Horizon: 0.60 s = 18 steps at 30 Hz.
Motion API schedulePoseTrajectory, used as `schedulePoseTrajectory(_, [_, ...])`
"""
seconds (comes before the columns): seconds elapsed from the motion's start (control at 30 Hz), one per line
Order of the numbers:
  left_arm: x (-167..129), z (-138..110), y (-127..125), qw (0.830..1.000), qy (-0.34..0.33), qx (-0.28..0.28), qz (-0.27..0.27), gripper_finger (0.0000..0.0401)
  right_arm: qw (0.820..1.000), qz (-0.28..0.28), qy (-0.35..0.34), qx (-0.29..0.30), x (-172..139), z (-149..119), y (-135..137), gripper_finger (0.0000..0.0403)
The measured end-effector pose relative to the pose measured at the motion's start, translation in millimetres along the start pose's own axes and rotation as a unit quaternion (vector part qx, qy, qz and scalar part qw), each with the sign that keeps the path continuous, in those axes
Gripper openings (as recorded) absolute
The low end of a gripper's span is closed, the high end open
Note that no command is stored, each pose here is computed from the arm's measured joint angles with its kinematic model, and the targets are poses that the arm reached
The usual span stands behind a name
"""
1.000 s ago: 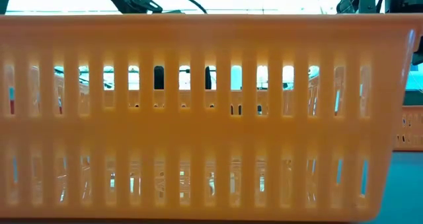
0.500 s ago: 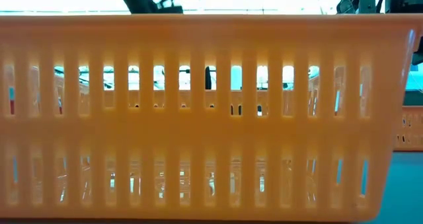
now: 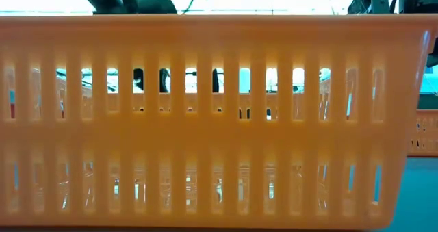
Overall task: Stack baskets on shelf by color
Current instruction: Adjust the shelf
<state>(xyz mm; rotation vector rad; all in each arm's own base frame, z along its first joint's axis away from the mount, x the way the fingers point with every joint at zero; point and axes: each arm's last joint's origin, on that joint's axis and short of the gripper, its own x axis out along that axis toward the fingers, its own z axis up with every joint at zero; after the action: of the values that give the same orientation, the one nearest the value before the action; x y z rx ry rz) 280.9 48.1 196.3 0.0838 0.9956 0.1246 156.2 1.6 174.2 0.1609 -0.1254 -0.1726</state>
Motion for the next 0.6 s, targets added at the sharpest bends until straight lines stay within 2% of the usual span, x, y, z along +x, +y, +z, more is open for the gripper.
schedulePoseTrajectory(0.23, [34, -7, 23, 0.998, 0.012, -0.05, 0.03, 0.0004, 1.0, 0.0, -0.014, -0.008, 0, 3, 0, 0.0045])
schedulePoseTrajectory(0.37, [49, -14, 35, 0.995, 0.045, -0.061, 0.07, 0.0012, 1.0, 0.0, -0.012, -0.014, 0, 2, 0, 0.0045])
schedulePoseTrajectory(0.47, [55, -19, 42, 0.991, 0.061, -0.065, 0.1, 0.0014, 1.0, -0.001, -0.009, -0.019, 0, 2, 0, 0.0045])
schedulePoseTrajectory(0.6, [56, -19, 46, 0.99, 0.059, -0.066, 0.113, 0.0004, 1.0, -0.002, -0.002, -0.027, 0, 0, 0, 0.0045])
